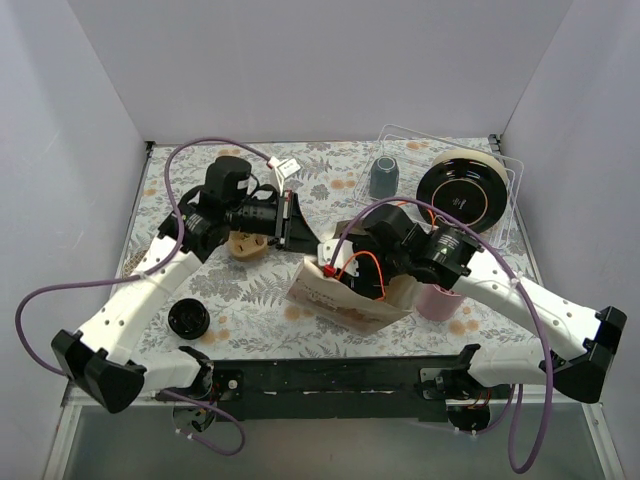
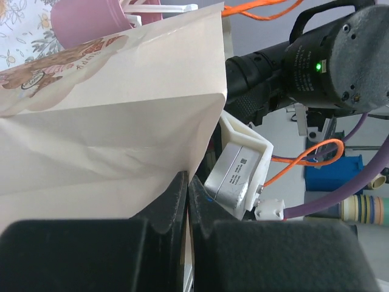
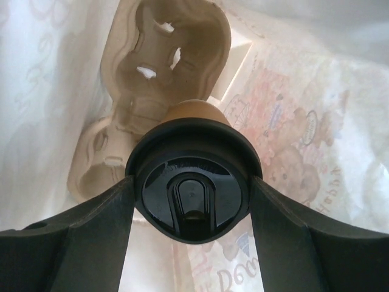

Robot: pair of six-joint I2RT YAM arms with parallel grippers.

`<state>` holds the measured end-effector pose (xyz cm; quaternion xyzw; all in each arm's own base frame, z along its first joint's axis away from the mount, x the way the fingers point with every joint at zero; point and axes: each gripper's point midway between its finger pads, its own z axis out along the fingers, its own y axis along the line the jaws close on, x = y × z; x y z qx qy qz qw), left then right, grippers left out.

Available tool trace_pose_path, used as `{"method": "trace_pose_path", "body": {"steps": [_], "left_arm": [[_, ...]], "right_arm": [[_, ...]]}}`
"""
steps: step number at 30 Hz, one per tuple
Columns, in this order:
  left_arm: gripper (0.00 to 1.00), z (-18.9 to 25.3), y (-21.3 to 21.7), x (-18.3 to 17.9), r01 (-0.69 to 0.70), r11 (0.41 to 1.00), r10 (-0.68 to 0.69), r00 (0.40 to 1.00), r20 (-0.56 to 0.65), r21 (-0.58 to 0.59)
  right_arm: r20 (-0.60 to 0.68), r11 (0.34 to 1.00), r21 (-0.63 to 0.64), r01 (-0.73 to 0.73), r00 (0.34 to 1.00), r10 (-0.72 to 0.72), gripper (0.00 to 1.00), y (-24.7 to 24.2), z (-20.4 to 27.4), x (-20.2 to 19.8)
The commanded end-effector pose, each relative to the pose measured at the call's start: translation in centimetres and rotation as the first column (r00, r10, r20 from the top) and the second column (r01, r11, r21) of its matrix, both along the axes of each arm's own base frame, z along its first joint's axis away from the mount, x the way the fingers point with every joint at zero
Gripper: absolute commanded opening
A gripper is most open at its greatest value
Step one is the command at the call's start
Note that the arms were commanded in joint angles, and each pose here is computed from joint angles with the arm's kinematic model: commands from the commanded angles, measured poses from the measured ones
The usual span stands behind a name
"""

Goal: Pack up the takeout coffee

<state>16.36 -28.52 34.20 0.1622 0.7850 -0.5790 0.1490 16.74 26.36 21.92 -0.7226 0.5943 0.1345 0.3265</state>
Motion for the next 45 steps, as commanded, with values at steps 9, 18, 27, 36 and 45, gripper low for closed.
{"method": "trace_pose_path", "body": {"steps": [9, 18, 27, 36, 45], "left_arm": [[0.0, -4.1, 1.4, 1.8, -0.141, 0.988, 0.091, 0.876, 0.473, 0.071], [0.0, -5.0, 1.9, 6.9, -0.302, 0.953, 0.21, 0.663, 0.719, 0.001], [0.0, -3.3, 2.4, 6.9, -0.299, 0.951, 0.233, 0.52, 0.822, -0.081], [0.0, -4.6, 2.6, 4.3, -0.236, 0.969, 0.197, 0.584, 0.788, -0.067], [0.0, -6.1, 2.4, 3.7, -0.224, 0.974, 0.18, 0.647, 0.741, -0.041]], "right_arm": [[0.072, 0.988, 0.039, 0.15, 0.986, -0.152, 0.3, -0.2, 0.2, 3.1], [0.193, 0.976, 0.092, 0.196, 0.958, -0.211, 0.29, 0.0, 2.6, 6.2], [0.213, 0.98, 0.155, 0.124, 0.965, -0.155, 0.28, -0.1, 4.3, 4.8], [0.299, 0.997, 0.021, 0.074, 0.951, -0.077, 0.27, -2.5, 0.3, 4.7], [0.381, 0.997, 0.021, 0.076, 0.921, -0.078, 0.27, -0.3, 0.3, 7.6]]}}
